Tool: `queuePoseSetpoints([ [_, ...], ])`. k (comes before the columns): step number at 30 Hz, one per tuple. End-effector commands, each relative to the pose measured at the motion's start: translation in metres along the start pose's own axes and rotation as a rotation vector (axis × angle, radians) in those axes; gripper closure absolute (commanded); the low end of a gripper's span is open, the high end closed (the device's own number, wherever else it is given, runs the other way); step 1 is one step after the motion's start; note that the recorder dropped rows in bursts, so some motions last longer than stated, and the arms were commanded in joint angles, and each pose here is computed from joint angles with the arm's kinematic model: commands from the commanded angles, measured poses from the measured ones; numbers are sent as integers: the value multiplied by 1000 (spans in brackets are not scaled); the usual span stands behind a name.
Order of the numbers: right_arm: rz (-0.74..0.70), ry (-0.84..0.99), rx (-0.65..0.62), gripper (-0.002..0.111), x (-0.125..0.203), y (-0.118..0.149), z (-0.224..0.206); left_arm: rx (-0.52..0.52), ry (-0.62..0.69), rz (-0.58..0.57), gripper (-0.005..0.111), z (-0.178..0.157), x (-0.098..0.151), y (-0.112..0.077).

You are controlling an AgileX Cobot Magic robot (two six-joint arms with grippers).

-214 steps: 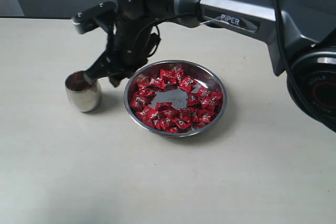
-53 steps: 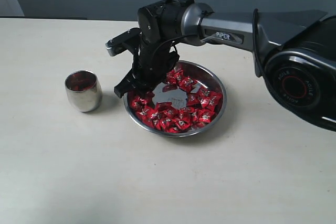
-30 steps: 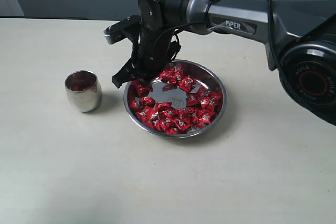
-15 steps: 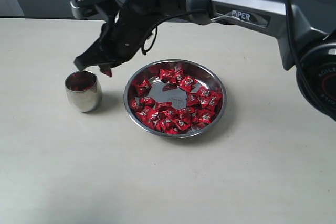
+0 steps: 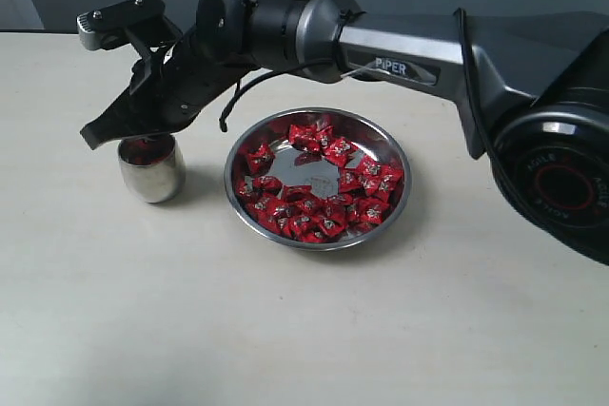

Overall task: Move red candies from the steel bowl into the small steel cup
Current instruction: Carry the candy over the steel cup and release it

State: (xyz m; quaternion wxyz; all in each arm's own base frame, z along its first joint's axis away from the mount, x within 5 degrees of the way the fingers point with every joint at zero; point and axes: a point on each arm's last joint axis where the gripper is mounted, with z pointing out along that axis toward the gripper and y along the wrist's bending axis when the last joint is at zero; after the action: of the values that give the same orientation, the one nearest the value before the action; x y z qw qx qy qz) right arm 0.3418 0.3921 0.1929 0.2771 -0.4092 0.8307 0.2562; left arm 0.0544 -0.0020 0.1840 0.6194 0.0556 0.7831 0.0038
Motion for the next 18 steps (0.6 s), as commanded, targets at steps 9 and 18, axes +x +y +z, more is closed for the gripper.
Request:
queuePoseSetpoints([
  [9,13,28,8,79,5,-13,1,4,-15,-6,106,0,-1,0],
  [18,-25,137,113,73,6,-20,-19,4,-15,-6,106,0,-1,0],
])
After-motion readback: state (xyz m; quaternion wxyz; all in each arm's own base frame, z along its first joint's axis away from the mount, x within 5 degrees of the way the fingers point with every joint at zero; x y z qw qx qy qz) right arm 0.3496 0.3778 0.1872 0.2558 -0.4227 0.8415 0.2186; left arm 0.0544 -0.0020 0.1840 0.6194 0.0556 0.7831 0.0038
